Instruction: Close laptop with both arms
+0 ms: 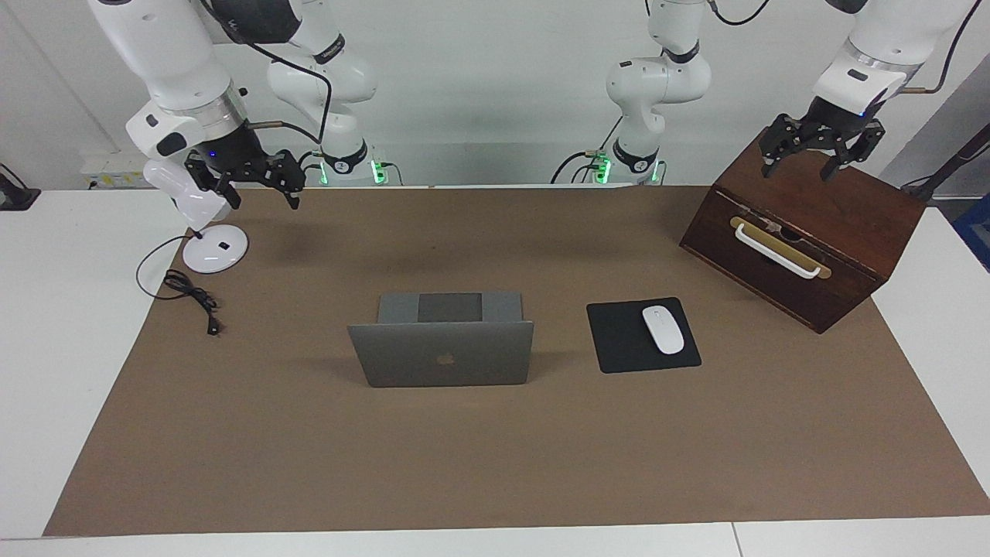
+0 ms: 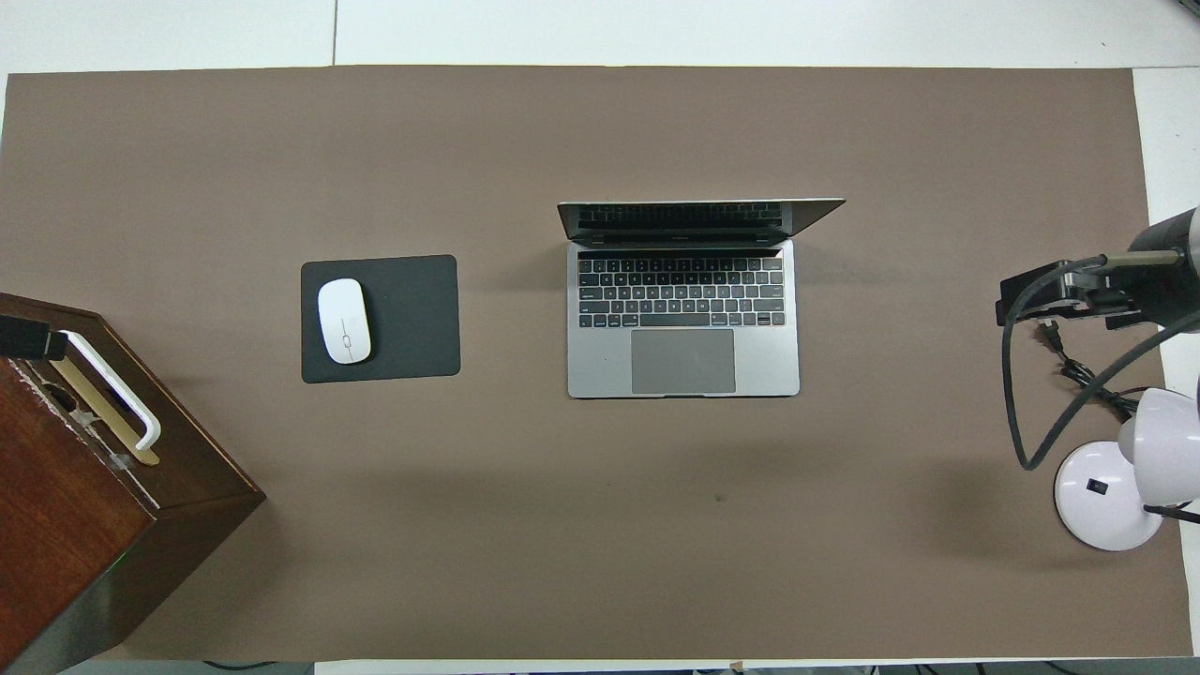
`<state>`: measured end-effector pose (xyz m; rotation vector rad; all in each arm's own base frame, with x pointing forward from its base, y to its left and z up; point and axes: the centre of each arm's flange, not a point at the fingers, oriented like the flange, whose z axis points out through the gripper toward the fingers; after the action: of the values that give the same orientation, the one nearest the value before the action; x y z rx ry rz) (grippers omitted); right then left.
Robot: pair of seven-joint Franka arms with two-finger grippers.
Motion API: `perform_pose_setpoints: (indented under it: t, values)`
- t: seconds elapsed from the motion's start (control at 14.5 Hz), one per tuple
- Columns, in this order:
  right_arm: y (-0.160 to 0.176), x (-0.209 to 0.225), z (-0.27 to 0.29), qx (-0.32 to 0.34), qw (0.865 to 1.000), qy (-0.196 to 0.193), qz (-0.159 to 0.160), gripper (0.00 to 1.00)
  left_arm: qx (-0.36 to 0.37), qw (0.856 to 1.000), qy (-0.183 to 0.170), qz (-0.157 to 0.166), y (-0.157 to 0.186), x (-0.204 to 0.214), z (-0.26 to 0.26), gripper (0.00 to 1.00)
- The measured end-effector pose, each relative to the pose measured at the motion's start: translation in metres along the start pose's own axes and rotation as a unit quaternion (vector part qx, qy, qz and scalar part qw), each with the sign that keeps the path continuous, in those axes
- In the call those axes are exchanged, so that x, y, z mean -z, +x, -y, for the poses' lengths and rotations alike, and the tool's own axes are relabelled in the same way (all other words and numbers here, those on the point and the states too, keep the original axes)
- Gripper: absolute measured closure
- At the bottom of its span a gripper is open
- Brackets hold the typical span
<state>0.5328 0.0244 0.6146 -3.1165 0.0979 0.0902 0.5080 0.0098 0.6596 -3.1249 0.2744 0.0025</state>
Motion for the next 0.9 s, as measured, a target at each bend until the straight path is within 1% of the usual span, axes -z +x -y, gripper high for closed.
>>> perform_pose_setpoints:
  t: [0.9]
  values:
    - [-0.0006,0.0002,0.0039,0.004,1.0,0.0,0.0,0.0,0.001,1.0,-0.001,-0.001,-0.0001,0.0,0.0008,0.0]
